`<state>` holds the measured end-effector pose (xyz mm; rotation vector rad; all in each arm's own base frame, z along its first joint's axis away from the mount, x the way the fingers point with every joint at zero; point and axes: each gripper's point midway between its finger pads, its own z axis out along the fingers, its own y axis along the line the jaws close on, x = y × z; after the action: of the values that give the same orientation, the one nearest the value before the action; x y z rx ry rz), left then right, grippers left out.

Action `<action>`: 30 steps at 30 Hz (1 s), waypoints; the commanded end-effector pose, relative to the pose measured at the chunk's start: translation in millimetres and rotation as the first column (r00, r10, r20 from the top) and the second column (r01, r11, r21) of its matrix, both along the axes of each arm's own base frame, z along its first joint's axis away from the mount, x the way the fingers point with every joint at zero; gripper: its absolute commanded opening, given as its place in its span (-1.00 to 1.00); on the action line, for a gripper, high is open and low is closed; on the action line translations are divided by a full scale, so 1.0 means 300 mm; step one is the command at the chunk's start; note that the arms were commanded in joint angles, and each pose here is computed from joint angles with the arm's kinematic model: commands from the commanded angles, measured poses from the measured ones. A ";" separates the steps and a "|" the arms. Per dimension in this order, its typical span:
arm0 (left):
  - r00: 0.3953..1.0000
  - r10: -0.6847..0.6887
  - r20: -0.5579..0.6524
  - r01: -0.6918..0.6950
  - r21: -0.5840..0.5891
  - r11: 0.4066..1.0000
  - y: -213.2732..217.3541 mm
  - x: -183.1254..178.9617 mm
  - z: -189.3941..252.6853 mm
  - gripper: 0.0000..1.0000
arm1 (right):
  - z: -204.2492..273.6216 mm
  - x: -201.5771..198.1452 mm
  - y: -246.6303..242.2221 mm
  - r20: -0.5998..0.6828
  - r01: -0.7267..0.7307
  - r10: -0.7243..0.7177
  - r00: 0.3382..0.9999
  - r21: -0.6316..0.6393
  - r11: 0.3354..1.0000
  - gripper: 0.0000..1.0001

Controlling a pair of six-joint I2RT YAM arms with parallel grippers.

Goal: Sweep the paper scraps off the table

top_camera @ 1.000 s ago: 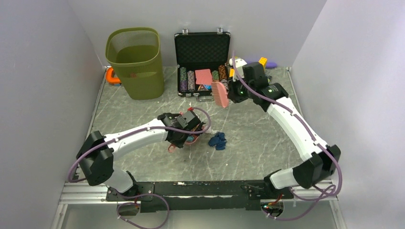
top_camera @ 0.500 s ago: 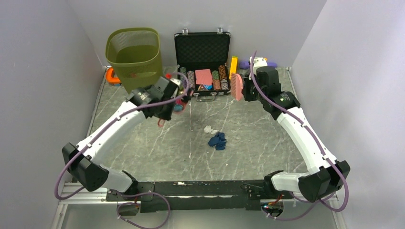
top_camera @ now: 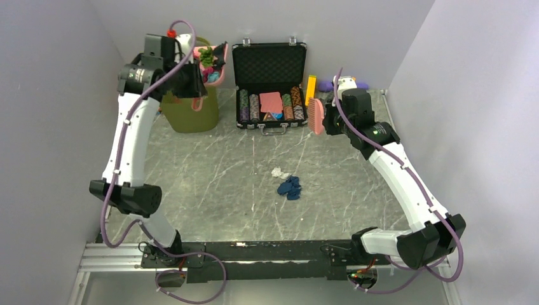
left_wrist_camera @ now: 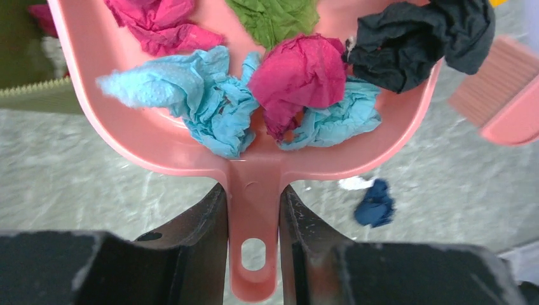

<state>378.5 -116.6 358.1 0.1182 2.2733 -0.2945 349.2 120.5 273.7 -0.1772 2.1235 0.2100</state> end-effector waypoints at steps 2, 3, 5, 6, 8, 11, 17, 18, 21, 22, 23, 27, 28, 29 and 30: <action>0.993 -0.112 -0.049 0.082 -0.404 0.911 -0.019 0.082 0.053 -1.00 | 0.085 0.019 0.006 0.076 0.010 -0.013 0.997 0.051 0.999 -1.00; 0.990 -0.125 -0.064 0.079 -0.480 0.874 -0.017 0.099 0.050 -1.00 | 0.088 0.019 0.006 0.077 0.011 -0.015 0.997 0.054 0.998 -1.00; 0.987 -0.143 -0.077 0.065 -0.621 0.781 0.018 0.128 0.060 -1.00 | 0.091 0.018 0.009 0.078 0.009 -0.014 0.997 0.061 0.998 -1.00; 0.983 -0.159 -0.091 0.051 -0.696 0.716 0.016 0.132 0.070 -1.00 | 0.093 0.018 0.010 0.080 0.009 -0.014 0.997 0.064 0.998 -1.00; 0.975 -0.215 -0.045 0.093 -0.802 0.590 0.017 0.136 0.109 -1.00 | 0.088 0.018 0.009 0.077 0.011 -0.016 0.997 0.063 0.998 -1.00; 0.978 -0.206 -0.040 0.063 -0.880 0.471 0.053 0.138 0.126 -1.00 | 0.079 0.023 0.014 0.070 0.011 -0.016 0.997 0.068 0.998 -1.00; 0.977 -0.211 -0.014 0.068 -0.925 0.375 0.092 0.121 0.174 -1.00 | 0.066 0.031 0.032 0.053 -0.003 -0.002 0.999 0.085 0.996 -1.00; 0.977 -0.215 -0.015 0.066 -0.928 0.368 0.093 0.120 0.179 -1.00 | 0.067 0.031 0.036 0.053 -0.006 0.002 0.999 0.088 0.996 -1.00; 0.974 -0.225 0.013 0.095 -0.929 0.357 0.097 0.122 0.207 -1.00 | 0.068 0.029 0.045 0.051 -0.015 0.010 0.999 0.097 0.995 -1.00; 0.973 -0.229 0.017 0.100 -0.929 0.355 0.096 0.124 0.213 -1.00 | 0.069 0.028 0.045 0.051 -0.016 0.011 0.999 0.100 0.995 -1.00; 0.972 -0.232 0.020 0.104 -0.929 0.354 0.096 0.125 0.219 -1.00 | 0.069 0.026 0.045 0.052 -0.017 0.012 0.999 0.101 0.995 -1.00; 0.969 -0.242 0.051 0.138 -0.923 0.358 0.091 0.110 0.248 -1.00 | 0.068 0.019 0.040 0.053 -0.016 0.011 0.999 0.099 0.995 -1.00; 0.968 -0.245 0.060 0.148 -0.920 0.363 0.088 0.103 0.253 -1.00 | 0.068 0.016 0.040 0.054 -0.017 0.012 0.998 0.098 0.995 -1.00; 0.967 -0.245 0.066 0.156 -0.916 0.369 0.086 0.099 0.257 -1.00 | 0.067 0.014 0.040 0.053 -0.018 0.013 0.999 0.098 0.995 -1.00; 0.965 -0.248 0.081 0.175 -0.907 0.384 0.080 0.092 0.260 -1.00 | 0.066 0.012 0.040 0.050 -0.020 0.016 0.999 0.098 0.995 -1.00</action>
<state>433.5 -84.6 388.9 -0.4088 1.8999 -1.7266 348.2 128.9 270.6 -0.1534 2.1410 0.2750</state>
